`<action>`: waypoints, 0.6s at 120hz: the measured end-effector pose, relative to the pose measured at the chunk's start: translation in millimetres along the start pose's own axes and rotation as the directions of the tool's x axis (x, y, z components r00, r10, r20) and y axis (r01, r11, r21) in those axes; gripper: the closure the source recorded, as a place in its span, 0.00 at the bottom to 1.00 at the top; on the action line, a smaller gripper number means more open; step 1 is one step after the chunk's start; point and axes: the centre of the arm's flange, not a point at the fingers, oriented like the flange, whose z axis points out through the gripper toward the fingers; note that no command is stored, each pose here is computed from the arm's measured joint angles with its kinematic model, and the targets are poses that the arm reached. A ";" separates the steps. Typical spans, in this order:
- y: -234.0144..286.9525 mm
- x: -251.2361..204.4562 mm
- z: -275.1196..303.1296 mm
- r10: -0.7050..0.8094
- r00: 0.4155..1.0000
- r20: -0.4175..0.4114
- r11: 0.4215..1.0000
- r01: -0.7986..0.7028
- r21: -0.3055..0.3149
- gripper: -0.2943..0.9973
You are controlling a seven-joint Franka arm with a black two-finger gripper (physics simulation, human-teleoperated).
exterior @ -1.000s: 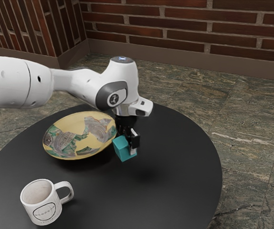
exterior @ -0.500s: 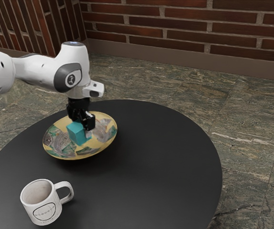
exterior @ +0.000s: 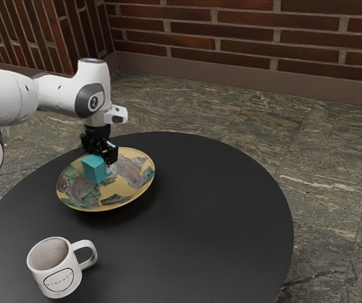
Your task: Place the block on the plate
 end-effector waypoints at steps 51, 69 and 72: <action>5.9 31.4 49.3 0.022 0.997 0.069 1.000 -0.021 -0.017 0.49; 6.2 31.6 50.7 0.026 0.997 0.071 0.999 -0.025 -0.021 0.41; 6.3 31.6 50.7 0.027 0.997 0.071 0.999 -0.025 -0.022 0.39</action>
